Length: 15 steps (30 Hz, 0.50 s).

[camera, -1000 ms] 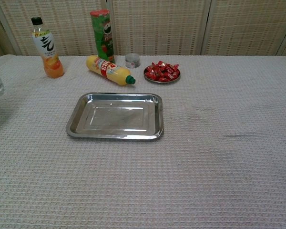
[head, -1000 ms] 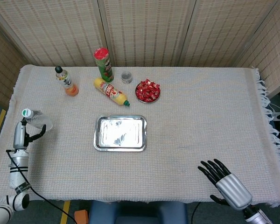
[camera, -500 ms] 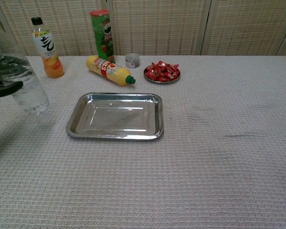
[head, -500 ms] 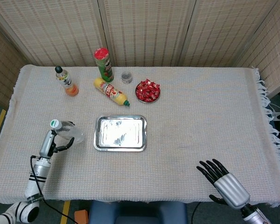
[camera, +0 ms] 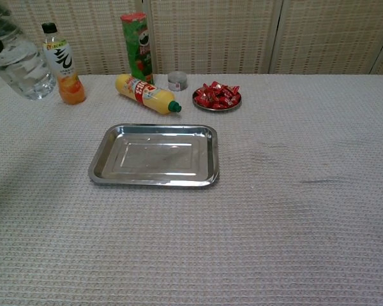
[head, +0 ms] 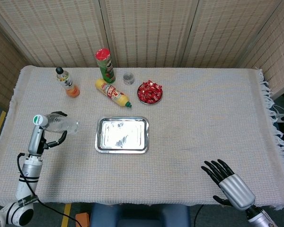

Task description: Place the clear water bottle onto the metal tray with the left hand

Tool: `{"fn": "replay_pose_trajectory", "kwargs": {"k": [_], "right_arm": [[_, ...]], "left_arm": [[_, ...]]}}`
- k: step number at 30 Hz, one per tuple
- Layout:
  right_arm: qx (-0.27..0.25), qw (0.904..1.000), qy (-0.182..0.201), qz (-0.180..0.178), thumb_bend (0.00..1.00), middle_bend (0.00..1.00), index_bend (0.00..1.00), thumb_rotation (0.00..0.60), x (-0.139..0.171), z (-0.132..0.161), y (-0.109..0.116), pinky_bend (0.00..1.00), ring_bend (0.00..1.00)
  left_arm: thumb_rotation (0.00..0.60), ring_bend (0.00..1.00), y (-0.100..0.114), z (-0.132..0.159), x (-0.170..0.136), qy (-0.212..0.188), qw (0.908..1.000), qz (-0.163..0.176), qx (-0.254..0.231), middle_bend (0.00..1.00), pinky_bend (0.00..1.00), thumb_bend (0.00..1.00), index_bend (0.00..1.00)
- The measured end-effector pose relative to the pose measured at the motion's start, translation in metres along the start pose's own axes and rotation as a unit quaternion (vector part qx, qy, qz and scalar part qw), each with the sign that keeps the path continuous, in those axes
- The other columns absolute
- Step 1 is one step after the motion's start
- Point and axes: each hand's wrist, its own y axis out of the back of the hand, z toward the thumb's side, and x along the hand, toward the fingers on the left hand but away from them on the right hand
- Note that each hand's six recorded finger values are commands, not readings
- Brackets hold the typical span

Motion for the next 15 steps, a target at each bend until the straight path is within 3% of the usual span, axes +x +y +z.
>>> {"fn": "replay_pose_trajectory", "kwargs": {"k": [4,9,12,15], "right_arm": [[0.001,1.0000,-0.001,0.003,0.08,0.00,0.00,0.600,0.000,0.000,-0.001,0.00,0.00],[0.005,0.9999,-0.009,0.002,0.08,0.00,0.00,0.600,-0.002,-0.002,-0.002,0.00,0.00],[0.004,0.9999,-0.011,0.002,0.08,0.00,0.00,0.600,-0.003,-0.003,-0.001,0.00,0.00],[0.004,0.9999,-0.011,0.001,0.08,0.00,0.00,0.600,-0.002,-0.002,-0.001,0.00,0.00]], "left_arm": [[0.600,0.16,-0.007,-0.019,-0.006,0.033,0.9992,-0.022,0.003,0.30,0.31,0.45,0.26],[0.600,0.16,0.005,-0.066,-0.011,0.078,0.9952,-0.037,0.045,0.30,0.31,0.44,0.26],[0.600,0.16,0.020,-0.070,-0.006,0.069,0.9948,-0.031,0.068,0.30,0.31,0.45,0.26],[0.600,0.16,0.023,-0.055,0.001,0.039,0.9960,-0.026,0.075,0.30,0.31,0.45,0.26]]}}
